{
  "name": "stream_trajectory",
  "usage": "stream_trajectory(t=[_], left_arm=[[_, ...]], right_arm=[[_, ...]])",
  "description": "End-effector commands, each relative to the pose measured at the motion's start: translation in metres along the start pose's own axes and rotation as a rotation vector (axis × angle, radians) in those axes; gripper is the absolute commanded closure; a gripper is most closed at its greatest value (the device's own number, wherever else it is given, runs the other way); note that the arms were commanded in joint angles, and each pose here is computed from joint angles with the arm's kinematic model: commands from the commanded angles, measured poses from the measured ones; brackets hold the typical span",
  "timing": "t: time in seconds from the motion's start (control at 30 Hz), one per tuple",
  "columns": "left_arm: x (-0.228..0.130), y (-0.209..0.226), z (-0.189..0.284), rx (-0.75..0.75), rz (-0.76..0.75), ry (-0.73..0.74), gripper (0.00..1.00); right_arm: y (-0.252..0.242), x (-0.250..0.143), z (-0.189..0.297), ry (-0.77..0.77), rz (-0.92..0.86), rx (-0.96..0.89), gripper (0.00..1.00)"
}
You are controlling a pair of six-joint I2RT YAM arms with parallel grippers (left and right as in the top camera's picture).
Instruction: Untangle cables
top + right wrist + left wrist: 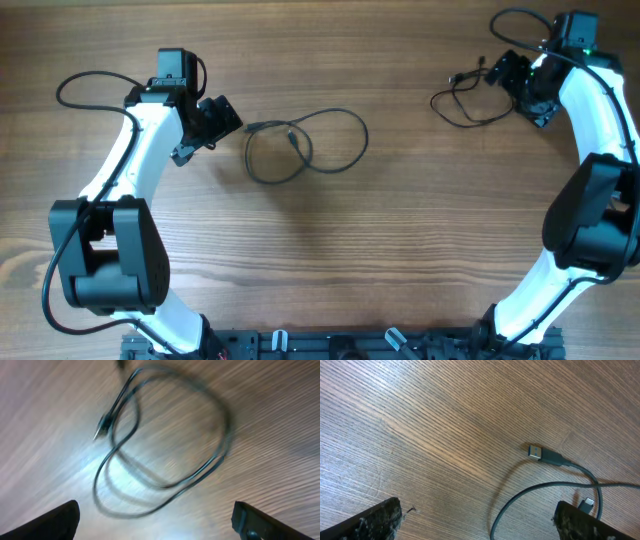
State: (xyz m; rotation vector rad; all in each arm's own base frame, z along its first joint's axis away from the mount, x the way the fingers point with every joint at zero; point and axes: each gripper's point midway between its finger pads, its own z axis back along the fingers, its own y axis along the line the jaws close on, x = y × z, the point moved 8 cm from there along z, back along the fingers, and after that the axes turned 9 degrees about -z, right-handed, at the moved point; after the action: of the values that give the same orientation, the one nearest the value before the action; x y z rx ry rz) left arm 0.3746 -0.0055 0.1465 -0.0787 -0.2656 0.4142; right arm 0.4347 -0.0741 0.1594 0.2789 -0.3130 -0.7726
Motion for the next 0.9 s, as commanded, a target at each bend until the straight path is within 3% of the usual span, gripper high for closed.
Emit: stream_trajectory(t=[0.0,0.07,0.17,0.33,0.43,0.5,0.6,0.7,0.73,0.77,0.8,0.87], left_arm=[[0.0,0.002,-0.003,0.019,0.015,0.0,0.0],[0.0,0.002,-0.003,0.019,0.015,0.0,0.0],[0.0,0.002,-0.003,0.019,0.015,0.0,0.0],[0.013,0.012,-0.002,0.131,-0.1,-0.09,0.0],[0.028,0.022,0.003,0.282,-0.21,-0.192,0.0],[0.031,0.022,0.003,0.28,-0.201,-0.213,0.0],[0.037,0.008,0.002,0.152,-0.198,-0.246,0.0],[0.027,-0.013,-0.003,-0.091,-0.221,-0.161,0.0],[0.02,-0.022,-0.007,-0.194,-0.239,-0.113,0.07],[0.014,-0.027,-0.01,-0.249,-0.245,-0.077,0.58],[0.007,-0.029,-0.014,-0.278,-0.247,-0.048,0.96],[-0.004,-0.031,-0.025,-0.28,-0.257,-0.022,0.96]], right_arm=[[0.023,-0.024,0.002,0.102,0.097,0.087,0.07],[0.031,-0.039,0.0,0.138,0.133,0.068,0.14],[0.047,-0.062,-0.003,0.19,0.182,0.056,0.35],[0.081,-0.107,-0.009,0.247,0.293,0.064,0.95],[0.1,-0.135,-0.011,0.278,0.366,0.075,0.95],[0.116,-0.162,-0.012,0.304,0.437,0.084,0.96],[0.131,-0.184,-0.012,0.312,0.493,0.107,0.96],[0.14,-0.198,-0.013,0.315,0.514,0.121,0.95],[0.143,-0.204,-0.012,0.32,0.527,0.124,0.95],[0.144,-0.207,-0.012,0.324,0.535,0.125,0.95],[0.145,-0.209,-0.012,0.326,0.539,0.125,0.92],[0.146,-0.211,-0.012,0.328,0.542,0.126,0.91]])
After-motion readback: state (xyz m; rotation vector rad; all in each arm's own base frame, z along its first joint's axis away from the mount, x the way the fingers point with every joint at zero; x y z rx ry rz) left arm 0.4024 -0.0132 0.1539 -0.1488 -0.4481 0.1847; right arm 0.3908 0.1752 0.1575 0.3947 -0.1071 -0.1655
